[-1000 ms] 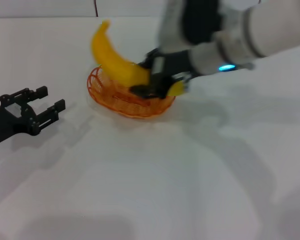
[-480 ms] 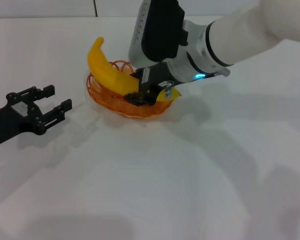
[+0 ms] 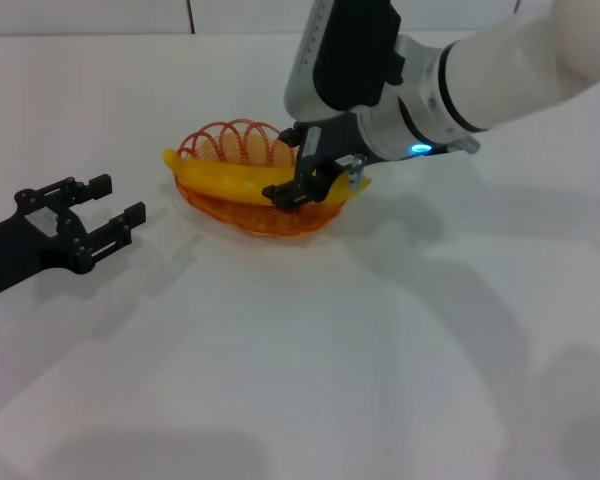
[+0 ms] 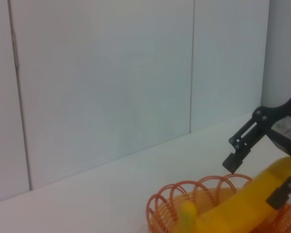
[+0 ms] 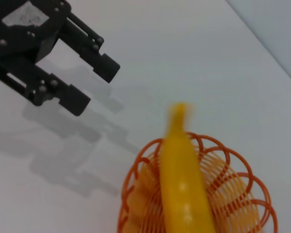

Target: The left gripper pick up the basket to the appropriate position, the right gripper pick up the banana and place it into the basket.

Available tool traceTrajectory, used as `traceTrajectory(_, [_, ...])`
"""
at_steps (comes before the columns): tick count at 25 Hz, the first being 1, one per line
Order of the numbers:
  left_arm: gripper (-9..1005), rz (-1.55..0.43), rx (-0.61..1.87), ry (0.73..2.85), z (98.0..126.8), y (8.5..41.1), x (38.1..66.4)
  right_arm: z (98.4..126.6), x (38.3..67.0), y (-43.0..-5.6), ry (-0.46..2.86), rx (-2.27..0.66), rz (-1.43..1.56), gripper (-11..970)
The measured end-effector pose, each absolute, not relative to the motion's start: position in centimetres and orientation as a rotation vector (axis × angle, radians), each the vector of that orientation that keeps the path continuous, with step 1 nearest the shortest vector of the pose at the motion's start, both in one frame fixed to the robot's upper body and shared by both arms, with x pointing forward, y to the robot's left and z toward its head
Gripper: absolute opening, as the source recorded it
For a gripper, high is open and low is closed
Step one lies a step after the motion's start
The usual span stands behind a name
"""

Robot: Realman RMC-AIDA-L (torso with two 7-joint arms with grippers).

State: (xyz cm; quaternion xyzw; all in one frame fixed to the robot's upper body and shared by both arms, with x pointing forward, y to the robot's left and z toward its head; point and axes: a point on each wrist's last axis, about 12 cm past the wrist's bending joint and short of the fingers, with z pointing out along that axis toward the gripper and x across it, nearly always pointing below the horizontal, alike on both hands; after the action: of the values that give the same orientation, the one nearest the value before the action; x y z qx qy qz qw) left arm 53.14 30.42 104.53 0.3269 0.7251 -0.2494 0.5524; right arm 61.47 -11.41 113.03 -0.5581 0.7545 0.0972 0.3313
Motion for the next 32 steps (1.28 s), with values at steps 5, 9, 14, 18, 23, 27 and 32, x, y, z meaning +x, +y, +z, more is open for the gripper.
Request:
traceTrajectory(5, [580,-0.591,0.772,1.715,104.5,30.4,53.1,112.9,60.6,-13.7,1.957,-1.382,0.282,777])
traceTrajectory(9, [580,-0.593,0.770,1.717,104.4,30.4,53.0,112.6,59.5,-17.7,1.903,-1.247,0.389,862])
traceTrajectory(14, [579,-0.597,0.763,1.720,104.3,30.4,52.9,111.2,58.4,-23.2,1.883,-1.098,0.537,902])
traceTrajectory(18, [578,-0.596,0.759,1.717,104.4,30.4,53.0,108.9,57.8,-27.0,1.908,-0.967,0.598,901])
traceTrajectory(23, [578,-0.611,0.733,1.690,104.7,30.5,52.9,106.9,56.2,-29.5,1.943,-0.895,0.636,900])
traceTrajectory(27, [577,-0.609,0.725,1.677,104.7,30.7,52.6,106.1,55.0,-30.2,1.944,-0.907,0.648,900])
traceTrajectory(32, [578,-0.590,0.713,1.660,104.8,31.0,52.4,105.8,54.2,-30.8,1.915,-0.904,0.644,900])
